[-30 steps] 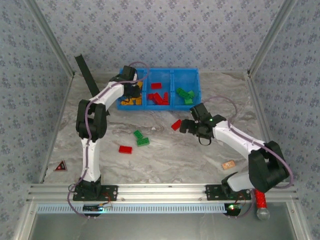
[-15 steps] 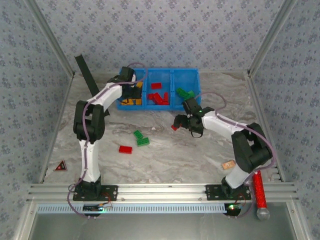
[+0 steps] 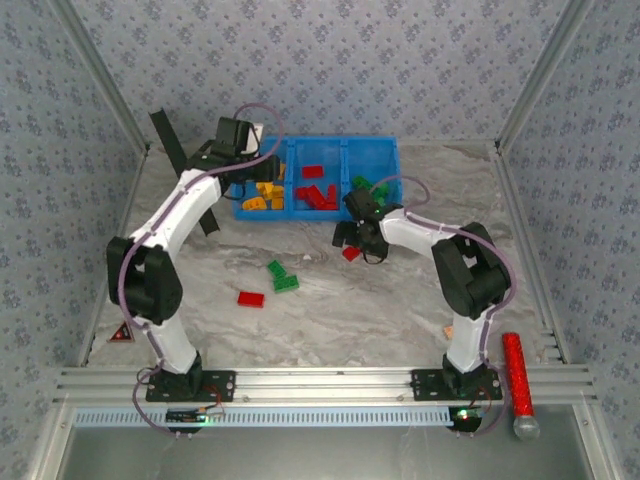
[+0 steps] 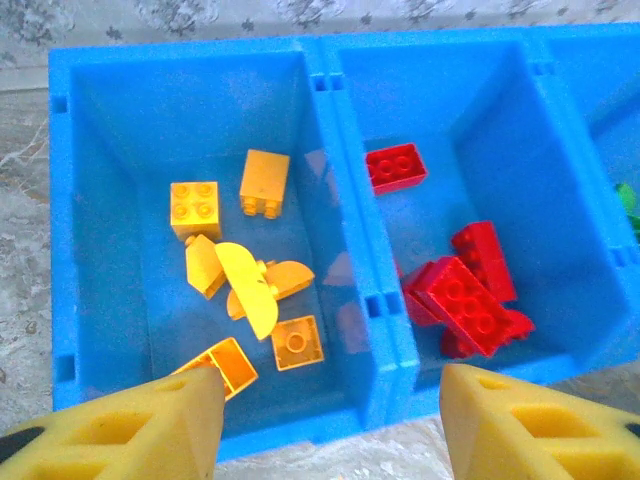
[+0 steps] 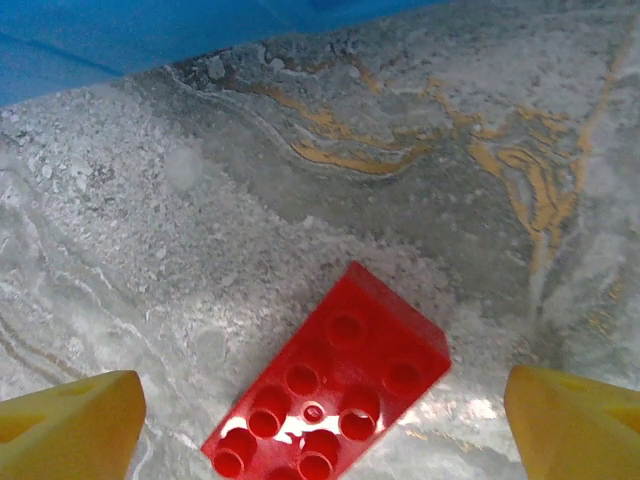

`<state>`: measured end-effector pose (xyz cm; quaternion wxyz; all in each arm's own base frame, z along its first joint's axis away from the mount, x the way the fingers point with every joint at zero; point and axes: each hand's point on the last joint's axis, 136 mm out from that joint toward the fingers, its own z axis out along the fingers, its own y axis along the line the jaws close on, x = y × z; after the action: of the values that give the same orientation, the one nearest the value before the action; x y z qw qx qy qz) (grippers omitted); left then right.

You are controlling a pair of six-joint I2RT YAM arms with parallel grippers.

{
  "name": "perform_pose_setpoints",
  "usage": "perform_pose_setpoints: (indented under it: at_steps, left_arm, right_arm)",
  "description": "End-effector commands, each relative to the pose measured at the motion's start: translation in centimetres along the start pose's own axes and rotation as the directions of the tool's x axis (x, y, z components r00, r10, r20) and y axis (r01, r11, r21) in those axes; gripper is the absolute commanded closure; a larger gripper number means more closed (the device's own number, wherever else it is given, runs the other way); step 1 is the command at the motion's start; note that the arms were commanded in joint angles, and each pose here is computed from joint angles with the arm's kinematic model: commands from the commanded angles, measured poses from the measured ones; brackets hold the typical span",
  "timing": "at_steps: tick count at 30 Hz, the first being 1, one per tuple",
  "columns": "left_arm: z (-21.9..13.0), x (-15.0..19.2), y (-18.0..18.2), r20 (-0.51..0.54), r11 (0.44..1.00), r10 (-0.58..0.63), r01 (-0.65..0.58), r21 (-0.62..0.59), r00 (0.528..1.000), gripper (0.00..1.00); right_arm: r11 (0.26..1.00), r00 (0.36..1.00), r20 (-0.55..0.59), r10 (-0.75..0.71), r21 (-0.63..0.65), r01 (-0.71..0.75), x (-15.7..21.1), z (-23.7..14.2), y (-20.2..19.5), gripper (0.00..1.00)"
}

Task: Sort the legos into containers by color
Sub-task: Pick up the lego from the center of the table.

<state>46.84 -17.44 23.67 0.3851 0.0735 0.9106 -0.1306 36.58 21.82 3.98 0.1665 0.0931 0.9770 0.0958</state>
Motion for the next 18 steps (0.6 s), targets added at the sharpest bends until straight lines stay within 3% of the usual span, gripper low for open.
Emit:
perform_pose_setpoints:
  at_steps: [1,10,15,18]
  left_arm:
    - [-2.6,-0.7,-0.8,0.049,0.999,0.021,-0.022,0.032,0.999,0.4]
    - [-4.8,-0.6,-1.0,0.079,0.999,0.019,-0.021,0.036,0.997,0.39]
    - [-5.7,0.4,-1.1,0.076,0.999,0.004,-0.007,0.043,0.997,0.39]
    - [-6.3,1.5,-1.4,0.066,0.998,-0.004,0.001,0.055,0.998,0.38]
  right_arm:
    - [0.995,1.0,-0.014,-0.006,0.1,0.007,0.6,0.6,-0.9,0.11]
    - [0.98,0.997,-0.058,-0.045,0.19,0.055,1.7,2.4,-2.0,0.31]
    - [0.974,0.991,-0.09,-0.101,0.192,0.117,2.4,3.2,-2.2,0.54]
    - [0.969,0.985,-0.088,-0.149,0.188,0.163,2.7,3.0,-2.0,0.6]
